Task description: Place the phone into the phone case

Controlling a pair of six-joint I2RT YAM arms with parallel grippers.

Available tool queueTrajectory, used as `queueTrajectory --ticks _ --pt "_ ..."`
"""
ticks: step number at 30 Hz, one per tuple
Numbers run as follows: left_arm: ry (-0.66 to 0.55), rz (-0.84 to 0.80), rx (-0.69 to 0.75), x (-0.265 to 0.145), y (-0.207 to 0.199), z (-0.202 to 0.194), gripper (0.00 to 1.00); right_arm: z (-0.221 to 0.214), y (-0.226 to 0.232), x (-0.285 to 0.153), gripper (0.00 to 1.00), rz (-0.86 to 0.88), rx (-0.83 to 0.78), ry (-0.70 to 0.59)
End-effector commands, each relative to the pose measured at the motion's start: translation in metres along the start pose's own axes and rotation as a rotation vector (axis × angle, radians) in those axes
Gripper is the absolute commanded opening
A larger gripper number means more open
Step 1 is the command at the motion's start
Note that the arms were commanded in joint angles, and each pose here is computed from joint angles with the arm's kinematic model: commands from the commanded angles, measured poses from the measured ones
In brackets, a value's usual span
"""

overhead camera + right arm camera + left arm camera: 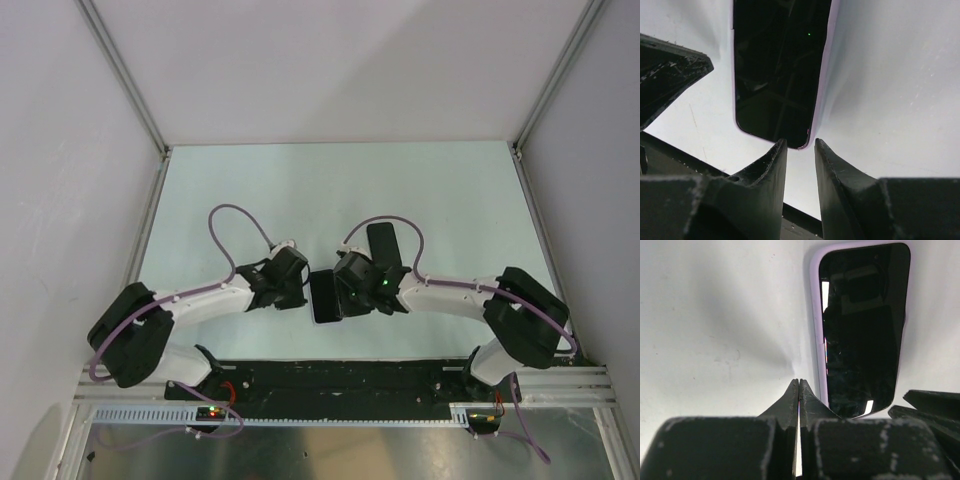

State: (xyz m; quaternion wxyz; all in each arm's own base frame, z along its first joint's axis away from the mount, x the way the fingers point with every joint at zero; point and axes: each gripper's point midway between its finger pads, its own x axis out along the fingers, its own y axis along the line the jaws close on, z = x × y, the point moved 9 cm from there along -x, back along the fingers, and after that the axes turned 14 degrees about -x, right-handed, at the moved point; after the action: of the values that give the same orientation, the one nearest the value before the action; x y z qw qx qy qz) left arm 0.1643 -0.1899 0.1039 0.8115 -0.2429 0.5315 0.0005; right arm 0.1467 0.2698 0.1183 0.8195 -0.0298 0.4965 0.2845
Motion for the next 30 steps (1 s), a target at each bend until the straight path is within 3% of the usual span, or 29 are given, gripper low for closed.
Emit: queueTrajectory --ticks 1,24,26,30 --pt "-0.002 -0.045 0.005 -0.006 -0.008 -0.001 0.0 -0.003 0.001 0.009 0.33 -0.023 0.03 0.003" --pt "0.014 -0.046 0.025 -0.004 -0.015 -0.007 0.0 -0.044 -0.008 0.032 0.22 -0.143 -0.019 0.161" --pt "0.006 -0.05 0.025 -0.005 -0.016 -0.005 0.0 -0.042 -0.008 0.029 0.24 -0.142 -0.021 0.147" --pt "-0.016 -0.07 0.026 -0.01 -0.02 0.0 0.0 -0.021 -0.005 0.012 0.39 -0.127 -0.014 0.057"
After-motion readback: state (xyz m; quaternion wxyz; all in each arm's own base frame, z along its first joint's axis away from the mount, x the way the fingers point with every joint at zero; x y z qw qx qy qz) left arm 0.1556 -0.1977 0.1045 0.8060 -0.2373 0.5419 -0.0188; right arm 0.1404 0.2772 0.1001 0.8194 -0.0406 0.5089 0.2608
